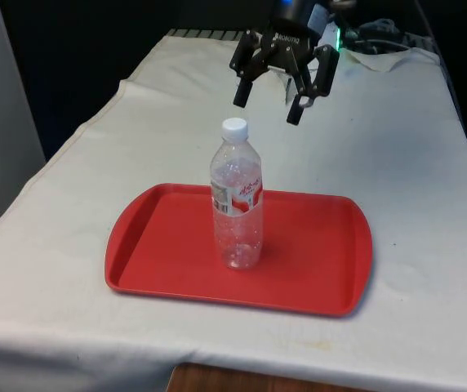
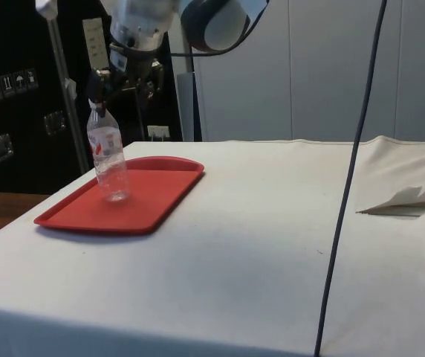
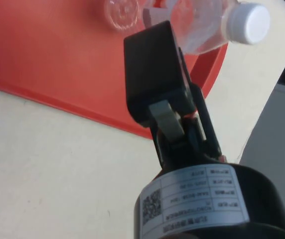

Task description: Place the bottle upright on the tray.

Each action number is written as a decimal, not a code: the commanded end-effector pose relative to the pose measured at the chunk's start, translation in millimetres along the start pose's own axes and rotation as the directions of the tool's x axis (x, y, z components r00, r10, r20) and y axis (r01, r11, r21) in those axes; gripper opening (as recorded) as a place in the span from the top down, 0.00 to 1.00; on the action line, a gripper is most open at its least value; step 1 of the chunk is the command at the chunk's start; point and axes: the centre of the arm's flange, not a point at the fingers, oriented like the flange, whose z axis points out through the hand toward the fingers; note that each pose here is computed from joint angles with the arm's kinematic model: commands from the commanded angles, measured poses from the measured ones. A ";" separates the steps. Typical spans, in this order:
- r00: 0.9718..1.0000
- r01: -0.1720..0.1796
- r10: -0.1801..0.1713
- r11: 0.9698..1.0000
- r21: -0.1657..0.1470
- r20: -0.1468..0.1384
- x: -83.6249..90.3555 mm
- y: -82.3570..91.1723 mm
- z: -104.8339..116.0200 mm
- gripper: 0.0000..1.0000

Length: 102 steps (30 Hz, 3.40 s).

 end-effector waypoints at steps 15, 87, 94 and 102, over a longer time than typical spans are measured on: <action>0.999 -0.044 0.044 0.999 -0.014 -0.007 11.8 10.7 -29.4 0.00; 0.954 -0.298 0.296 0.953 -0.057 -0.050 89.4 55.5 -126.4 0.00; 0.938 -0.347 0.346 0.936 -0.054 -0.019 89.5 57.3 -126.7 0.00; 0.924 -0.382 0.383 0.923 -0.053 0.005 90.0 58.7 -128.5 0.00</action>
